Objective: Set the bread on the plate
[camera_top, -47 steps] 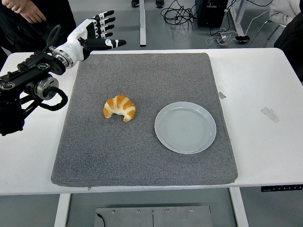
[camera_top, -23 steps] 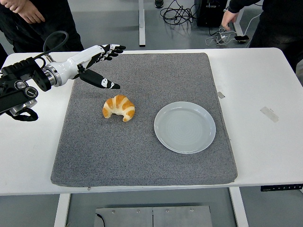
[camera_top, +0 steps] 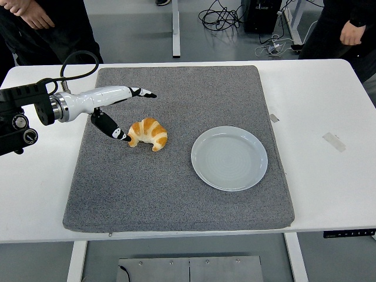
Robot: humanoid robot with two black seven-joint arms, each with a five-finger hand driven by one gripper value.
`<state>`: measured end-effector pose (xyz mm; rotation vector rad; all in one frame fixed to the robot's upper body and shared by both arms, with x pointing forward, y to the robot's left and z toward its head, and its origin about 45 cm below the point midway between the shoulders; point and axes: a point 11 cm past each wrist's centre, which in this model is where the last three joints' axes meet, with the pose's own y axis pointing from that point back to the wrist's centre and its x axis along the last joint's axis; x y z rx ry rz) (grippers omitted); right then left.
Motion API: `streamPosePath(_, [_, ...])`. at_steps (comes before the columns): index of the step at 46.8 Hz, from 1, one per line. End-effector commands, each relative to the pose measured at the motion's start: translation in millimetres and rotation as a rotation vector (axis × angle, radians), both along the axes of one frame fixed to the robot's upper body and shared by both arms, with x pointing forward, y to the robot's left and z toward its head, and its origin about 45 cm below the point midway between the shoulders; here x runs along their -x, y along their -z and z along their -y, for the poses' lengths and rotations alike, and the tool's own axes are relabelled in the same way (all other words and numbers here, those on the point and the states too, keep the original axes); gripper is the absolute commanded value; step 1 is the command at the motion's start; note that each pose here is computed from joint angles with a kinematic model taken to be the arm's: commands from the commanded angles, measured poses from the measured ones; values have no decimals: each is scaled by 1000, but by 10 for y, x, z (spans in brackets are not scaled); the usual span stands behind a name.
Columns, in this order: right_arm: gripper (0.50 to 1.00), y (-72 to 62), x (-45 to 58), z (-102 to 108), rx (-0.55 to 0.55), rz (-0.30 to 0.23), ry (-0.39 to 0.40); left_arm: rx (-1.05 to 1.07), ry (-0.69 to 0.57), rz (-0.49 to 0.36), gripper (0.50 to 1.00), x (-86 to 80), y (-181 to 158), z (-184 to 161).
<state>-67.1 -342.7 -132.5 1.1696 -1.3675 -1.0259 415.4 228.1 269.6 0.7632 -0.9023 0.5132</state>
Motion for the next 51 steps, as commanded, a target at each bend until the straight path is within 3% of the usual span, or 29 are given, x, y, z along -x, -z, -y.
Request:
streamPosePath(1, [1000, 1, -1, -4, -1, 0, -1, -30, 13, 29, 977, 4, 46, -3])
streamPosePath(17, [1000, 0, -1, -3, -1, 0, 0, -80, 2, 105, 977, -142, 345, 30])
streamPosePath(34, [1000, 0, 0, 2, 1, 0, 0, -63, 41, 108, 977, -172, 502, 364])
streamPosePath(51, [1000, 0, -1, -3, -1, 0, 0, -78, 26, 109, 977, -198, 635, 375])
